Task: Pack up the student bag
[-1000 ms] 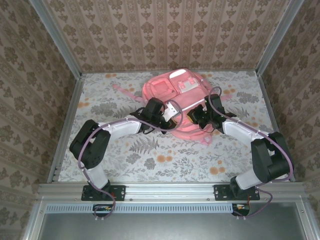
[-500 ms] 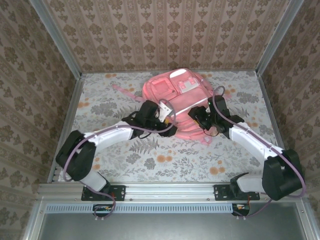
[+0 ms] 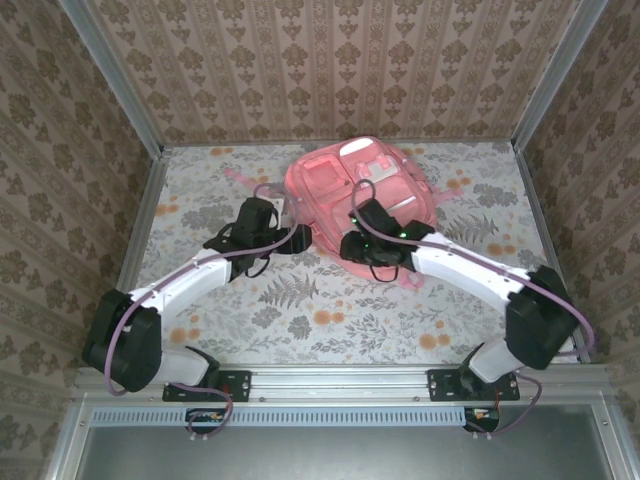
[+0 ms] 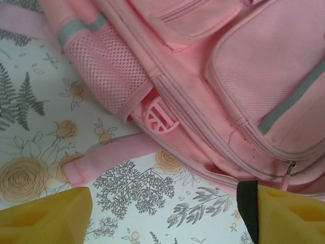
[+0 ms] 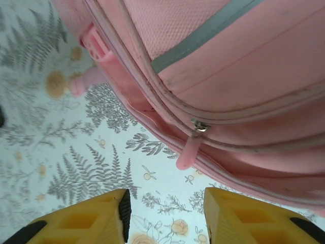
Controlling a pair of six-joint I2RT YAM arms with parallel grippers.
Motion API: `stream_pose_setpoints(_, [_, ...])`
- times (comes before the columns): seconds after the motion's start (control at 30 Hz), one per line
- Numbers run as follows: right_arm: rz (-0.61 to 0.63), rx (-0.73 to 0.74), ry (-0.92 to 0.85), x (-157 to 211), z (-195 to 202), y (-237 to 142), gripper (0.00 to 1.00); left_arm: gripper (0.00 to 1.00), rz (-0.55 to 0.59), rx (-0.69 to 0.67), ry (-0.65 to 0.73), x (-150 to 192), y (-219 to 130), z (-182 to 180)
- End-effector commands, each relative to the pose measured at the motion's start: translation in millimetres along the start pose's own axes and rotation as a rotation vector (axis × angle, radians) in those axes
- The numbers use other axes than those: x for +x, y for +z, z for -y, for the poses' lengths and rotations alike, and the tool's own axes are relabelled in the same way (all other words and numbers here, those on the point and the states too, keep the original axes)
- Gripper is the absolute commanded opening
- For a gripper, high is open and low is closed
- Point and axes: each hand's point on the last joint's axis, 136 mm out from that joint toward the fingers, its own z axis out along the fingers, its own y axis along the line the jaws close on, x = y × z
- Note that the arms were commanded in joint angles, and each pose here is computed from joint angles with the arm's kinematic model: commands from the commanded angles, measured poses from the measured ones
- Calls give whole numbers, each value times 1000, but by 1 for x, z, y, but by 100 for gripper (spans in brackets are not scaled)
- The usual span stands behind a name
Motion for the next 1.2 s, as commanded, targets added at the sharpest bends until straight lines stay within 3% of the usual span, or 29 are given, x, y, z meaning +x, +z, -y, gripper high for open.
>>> stream_pose_setpoints(0.0, [9, 150, 18, -2, 15, 15, 41, 79, -5, -8, -106, -8, -5, 0])
stream_pose_setpoints(0.47, [-27, 263, 31, 3, 24, 53, 34, 69, -63, 37, -283, -10, 17, 5])
stream_pose_setpoints(0.57, [-19, 290, 31, 1, 28, 55, 27, 66, -68, 54, -308, -11, 22, 8])
stream_pose_setpoints(0.77, [-19, 309, 11, 0, 30, 51, 5, 64, -79, 117, -367, -14, 31, 19])
stream_pose_setpoints(0.83, [-16, 291, -4, -1, 28, 47, 0, 64, -87, 136, -385, -15, 34, 23])
stream_pose_setpoints(1.17, [33, 19, -54, -11, 3, 25, 0, 62, -146, 242, -439, -16, 61, 56])
